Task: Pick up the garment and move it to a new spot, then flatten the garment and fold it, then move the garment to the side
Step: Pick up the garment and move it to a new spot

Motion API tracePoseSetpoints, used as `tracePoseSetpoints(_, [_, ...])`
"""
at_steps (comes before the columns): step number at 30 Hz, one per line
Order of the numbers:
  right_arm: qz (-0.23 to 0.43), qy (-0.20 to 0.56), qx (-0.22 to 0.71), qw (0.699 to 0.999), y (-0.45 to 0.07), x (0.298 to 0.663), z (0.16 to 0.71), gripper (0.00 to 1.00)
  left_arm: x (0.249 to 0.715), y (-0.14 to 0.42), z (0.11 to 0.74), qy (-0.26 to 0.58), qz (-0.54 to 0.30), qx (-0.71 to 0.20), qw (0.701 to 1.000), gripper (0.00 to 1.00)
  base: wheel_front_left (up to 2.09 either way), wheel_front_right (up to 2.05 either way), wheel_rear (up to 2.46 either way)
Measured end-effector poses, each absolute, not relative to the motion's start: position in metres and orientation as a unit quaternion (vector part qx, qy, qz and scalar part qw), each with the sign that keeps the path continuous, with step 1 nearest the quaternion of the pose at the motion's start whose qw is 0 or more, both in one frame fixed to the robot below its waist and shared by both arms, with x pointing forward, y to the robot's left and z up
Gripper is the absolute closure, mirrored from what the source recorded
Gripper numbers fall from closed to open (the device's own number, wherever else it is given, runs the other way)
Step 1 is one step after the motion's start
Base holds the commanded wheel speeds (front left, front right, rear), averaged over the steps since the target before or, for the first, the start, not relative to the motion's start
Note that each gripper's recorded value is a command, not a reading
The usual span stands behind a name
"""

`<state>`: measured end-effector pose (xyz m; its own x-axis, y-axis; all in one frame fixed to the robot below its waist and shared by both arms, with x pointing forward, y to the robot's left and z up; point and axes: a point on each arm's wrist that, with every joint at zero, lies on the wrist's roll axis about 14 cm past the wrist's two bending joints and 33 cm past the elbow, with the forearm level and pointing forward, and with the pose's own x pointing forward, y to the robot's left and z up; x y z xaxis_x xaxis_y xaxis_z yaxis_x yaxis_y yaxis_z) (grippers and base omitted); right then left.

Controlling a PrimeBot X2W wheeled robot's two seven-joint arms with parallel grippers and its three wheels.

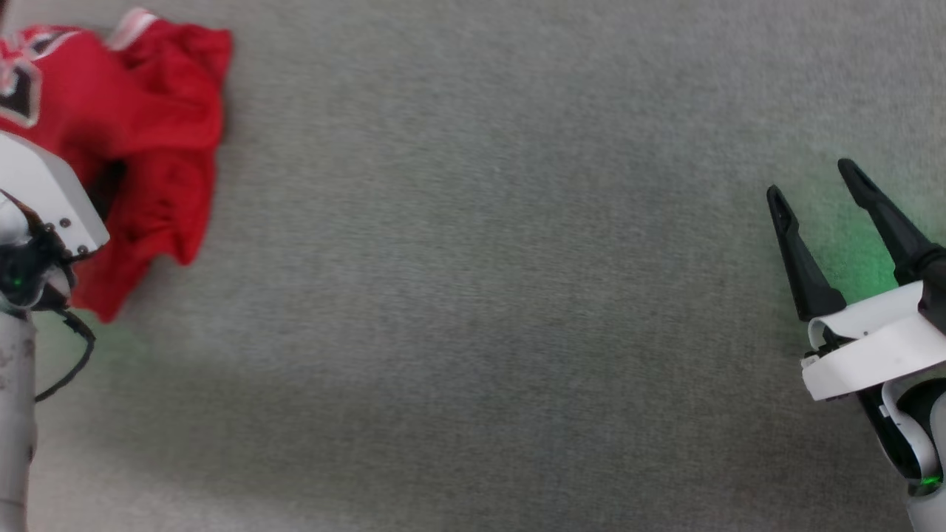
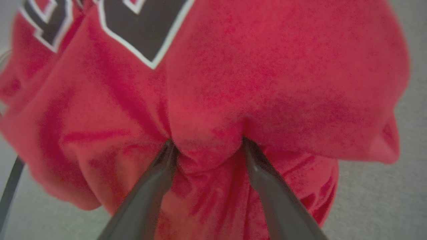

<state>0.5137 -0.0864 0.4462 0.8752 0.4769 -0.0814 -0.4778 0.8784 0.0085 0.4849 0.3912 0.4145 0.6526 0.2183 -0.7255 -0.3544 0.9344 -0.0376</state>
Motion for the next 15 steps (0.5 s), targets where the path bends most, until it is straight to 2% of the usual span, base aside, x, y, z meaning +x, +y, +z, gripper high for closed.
tracePoseSetpoints(4, [0.233, 0.057, -0.009, 0.971, -0.099, 0.515, 0.433, 0.0, 0.493, 0.384, 0.382, 0.424, 0.159, -0.094, 0.887, 0.0, 0.0, 0.0, 0.0])
tracePoseSetpoints(10, [0.221, 0.073, -0.014, 0.973, -0.11, 0.513, 0.425, 0.0, 0.507, 0.381, 0.368, 0.422, 0.161, -0.103, 0.886, 0.0, 0.0, 0.0, 0.0])
tracePoseSetpoints(11, [0.22, 0.072, -0.014, 0.973, -0.11, 0.513, 0.427, 0.0, 0.507, 0.381, 0.369, 0.419, 0.162, -0.108, 0.887, 0.44, 0.0, 0.0, 0.0])
tracePoseSetpoints(12, [0.22, 0.071, -0.013, 0.973, -0.11, 0.513, 0.428, 0.0, 0.506, 0.382, 0.369, 0.416, 0.164, -0.11, 0.888, 1.0, 0.0, 0.0, 0.0])
tracePoseSetpoints(15, [0.219, 0.068, -0.013, 0.973, -0.109, 0.51, 0.433, 0.0, 0.507, 0.384, 0.378, 0.404, 0.165, -0.105, 0.893, 1.0, 0.0, 0.0, 0.0])
